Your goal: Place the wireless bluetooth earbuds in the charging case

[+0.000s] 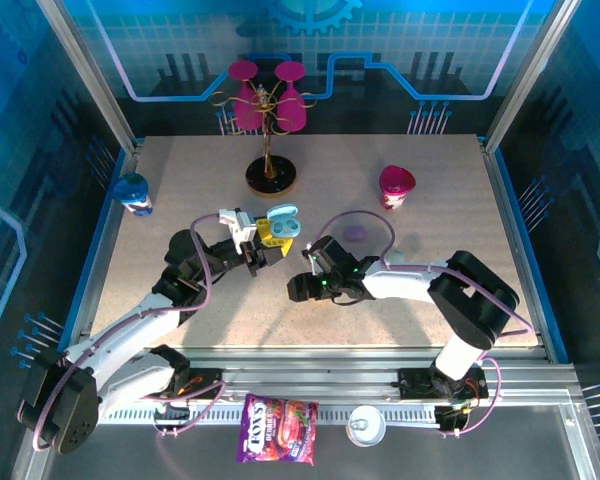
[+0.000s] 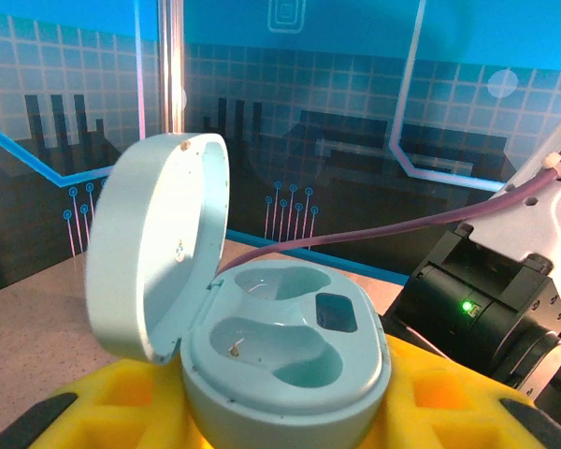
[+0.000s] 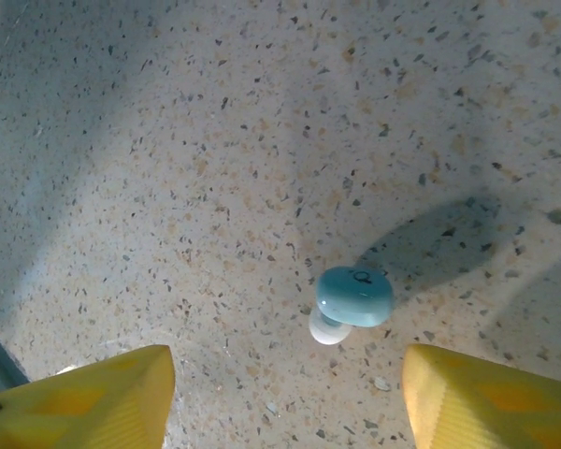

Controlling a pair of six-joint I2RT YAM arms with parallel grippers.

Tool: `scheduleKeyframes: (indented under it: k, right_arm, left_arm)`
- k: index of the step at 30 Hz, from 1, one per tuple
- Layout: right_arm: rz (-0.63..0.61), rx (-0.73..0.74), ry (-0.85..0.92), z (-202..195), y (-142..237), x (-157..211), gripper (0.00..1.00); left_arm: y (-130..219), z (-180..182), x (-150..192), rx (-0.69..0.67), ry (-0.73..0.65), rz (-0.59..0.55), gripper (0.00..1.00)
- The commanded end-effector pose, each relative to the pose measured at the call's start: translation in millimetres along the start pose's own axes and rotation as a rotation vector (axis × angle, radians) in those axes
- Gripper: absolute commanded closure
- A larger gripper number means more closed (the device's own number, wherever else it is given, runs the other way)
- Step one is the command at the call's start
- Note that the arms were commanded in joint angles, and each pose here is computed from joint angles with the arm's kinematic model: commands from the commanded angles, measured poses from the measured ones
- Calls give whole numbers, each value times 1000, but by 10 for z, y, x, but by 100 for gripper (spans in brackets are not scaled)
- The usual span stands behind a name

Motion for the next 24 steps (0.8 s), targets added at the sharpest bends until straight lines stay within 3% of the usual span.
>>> scheduleKeyframes:
  k: [1,18,24]
  right_arm:
    - [-9,26,-25,29,11,-68,38]
    - [36,33,35,166,-210,-268,40]
    - [48,110,121,171,-147,-303,41]
  left_arm:
    - [-11,26,-92,-10,-38,-34,67]
    - [35,16,-91,-27,-47,-35,67]
    - [56,14,-118,-38,-53,-40,67]
Point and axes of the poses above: each hand's point on the last joint's axis, 136 mm out from that joint toward the fingers, its own y axis back along the fingers, its own z axis along the line the jaws close on, x = y × z, the point moved 3 cm from there along y, back along the fingers, and after that the axes turned 4 degrees about -y, right-handed, at the moved point
